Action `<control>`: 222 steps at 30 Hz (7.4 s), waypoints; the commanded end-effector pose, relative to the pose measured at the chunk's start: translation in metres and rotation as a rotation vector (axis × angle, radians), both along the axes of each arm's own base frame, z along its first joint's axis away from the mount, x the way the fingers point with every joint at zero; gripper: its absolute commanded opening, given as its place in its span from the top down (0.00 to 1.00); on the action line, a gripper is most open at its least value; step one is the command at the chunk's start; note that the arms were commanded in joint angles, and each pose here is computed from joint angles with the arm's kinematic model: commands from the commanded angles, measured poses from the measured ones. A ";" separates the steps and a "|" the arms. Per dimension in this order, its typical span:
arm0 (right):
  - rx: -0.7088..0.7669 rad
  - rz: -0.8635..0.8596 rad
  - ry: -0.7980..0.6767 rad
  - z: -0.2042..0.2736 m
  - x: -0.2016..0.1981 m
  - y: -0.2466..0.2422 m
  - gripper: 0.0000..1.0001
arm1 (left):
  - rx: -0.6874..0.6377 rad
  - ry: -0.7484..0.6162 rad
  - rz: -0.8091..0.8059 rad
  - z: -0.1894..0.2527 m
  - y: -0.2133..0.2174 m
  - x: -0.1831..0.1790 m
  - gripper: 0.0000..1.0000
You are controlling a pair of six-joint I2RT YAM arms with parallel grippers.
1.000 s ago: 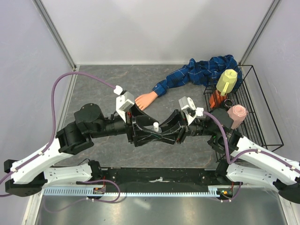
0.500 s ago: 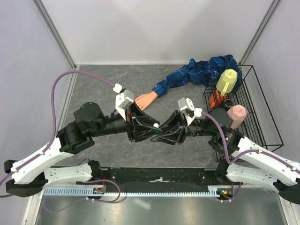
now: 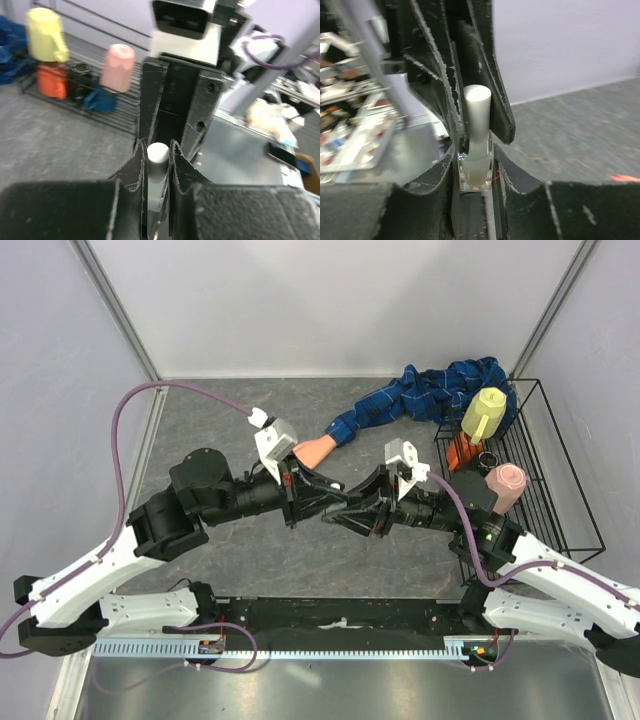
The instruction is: Paint the nails
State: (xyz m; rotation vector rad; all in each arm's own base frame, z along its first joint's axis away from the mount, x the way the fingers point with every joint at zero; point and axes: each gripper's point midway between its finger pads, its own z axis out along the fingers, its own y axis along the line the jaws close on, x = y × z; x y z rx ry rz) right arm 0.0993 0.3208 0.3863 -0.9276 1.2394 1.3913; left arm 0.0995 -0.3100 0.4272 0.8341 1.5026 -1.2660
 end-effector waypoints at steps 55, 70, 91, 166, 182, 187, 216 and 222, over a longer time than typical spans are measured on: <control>0.028 0.202 -0.142 0.015 -0.026 0.002 1.00 | -0.143 -0.012 -0.281 0.009 0.011 -0.030 0.65; -0.180 -0.562 -0.079 -0.022 0.109 -0.018 1.00 | 0.022 0.002 0.393 -0.017 0.025 0.088 0.98; -0.138 -0.428 -0.242 -0.016 0.076 -0.007 1.00 | -0.033 0.178 0.349 -0.009 0.008 0.077 0.17; -0.138 -0.253 -0.086 -0.021 0.044 -0.022 1.00 | -0.130 0.077 0.104 0.015 0.044 0.031 0.13; -0.023 0.182 -0.084 0.008 -0.023 -0.007 1.00 | -0.154 0.018 -0.288 0.006 0.022 -0.020 0.23; -0.037 0.159 -0.074 0.002 -0.013 -0.002 1.00 | -0.180 0.004 -0.310 0.013 0.017 -0.018 0.36; -0.218 -0.804 -0.321 -0.003 0.162 0.001 1.00 | 0.062 0.233 0.807 -0.003 0.024 0.158 0.98; -0.187 -0.616 -0.344 -0.009 0.130 0.013 1.00 | 0.021 0.266 0.665 0.008 0.015 0.141 0.55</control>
